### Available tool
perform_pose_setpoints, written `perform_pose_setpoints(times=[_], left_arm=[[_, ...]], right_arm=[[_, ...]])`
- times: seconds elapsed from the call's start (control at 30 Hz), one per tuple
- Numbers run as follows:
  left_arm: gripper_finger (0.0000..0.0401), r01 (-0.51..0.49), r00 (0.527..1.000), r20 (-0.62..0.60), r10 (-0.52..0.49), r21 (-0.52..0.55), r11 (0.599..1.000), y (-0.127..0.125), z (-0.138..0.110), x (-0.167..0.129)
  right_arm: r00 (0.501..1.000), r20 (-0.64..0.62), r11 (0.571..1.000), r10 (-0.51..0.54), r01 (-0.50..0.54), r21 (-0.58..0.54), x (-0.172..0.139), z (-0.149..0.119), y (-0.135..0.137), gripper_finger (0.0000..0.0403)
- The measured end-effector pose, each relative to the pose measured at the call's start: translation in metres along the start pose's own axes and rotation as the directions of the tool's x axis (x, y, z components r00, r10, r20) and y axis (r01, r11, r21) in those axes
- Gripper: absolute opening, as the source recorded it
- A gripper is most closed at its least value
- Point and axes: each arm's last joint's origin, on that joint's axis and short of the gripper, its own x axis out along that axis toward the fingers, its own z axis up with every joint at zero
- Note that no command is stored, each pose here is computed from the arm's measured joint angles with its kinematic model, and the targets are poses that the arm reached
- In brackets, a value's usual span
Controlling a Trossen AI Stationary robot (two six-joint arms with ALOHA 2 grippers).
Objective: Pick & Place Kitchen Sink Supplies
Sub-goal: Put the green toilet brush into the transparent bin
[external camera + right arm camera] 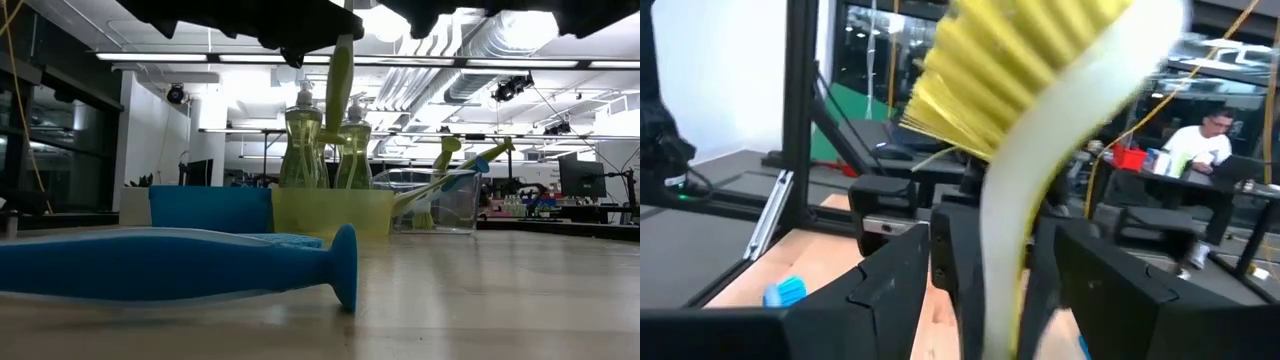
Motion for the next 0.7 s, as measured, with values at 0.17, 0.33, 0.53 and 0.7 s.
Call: perform_pose_setpoints(times=[0.17,0.33,0.53,0.7], left_arm=[[0.0049,0.001,1.0,-0.015,-0.001,0.0,1.0,0.0,-0.001,0.0],[0.0049,0.0,1.0,-0.024,0.0,0.001,1.0,0.0,-0.002,0.0],[0.0049,0.0,1.0,-0.026,0.0,0.001,1.0,0.0,-0.002,0.0],[0.0049,0.0,1.0,-0.028,0.0,0.001,1.0,0.0,-0.003,0.0]], right_arm=[[0.999,0.0,0.999,0.037,-0.037,-0.001,0.018,-0.002,0.003,0.021],[0.999,0.003,0.999,0.04,-0.04,-0.009,0.024,0.003,0.004,0.0203],[0.999,-0.01,0.999,0.036,-0.036,-0.003,0.024,0.002,0.004,0.0151],[1.0,-0.016,1.0,0.005,-0.005,-0.004,0.024,0.002,0.003,0.0082]])
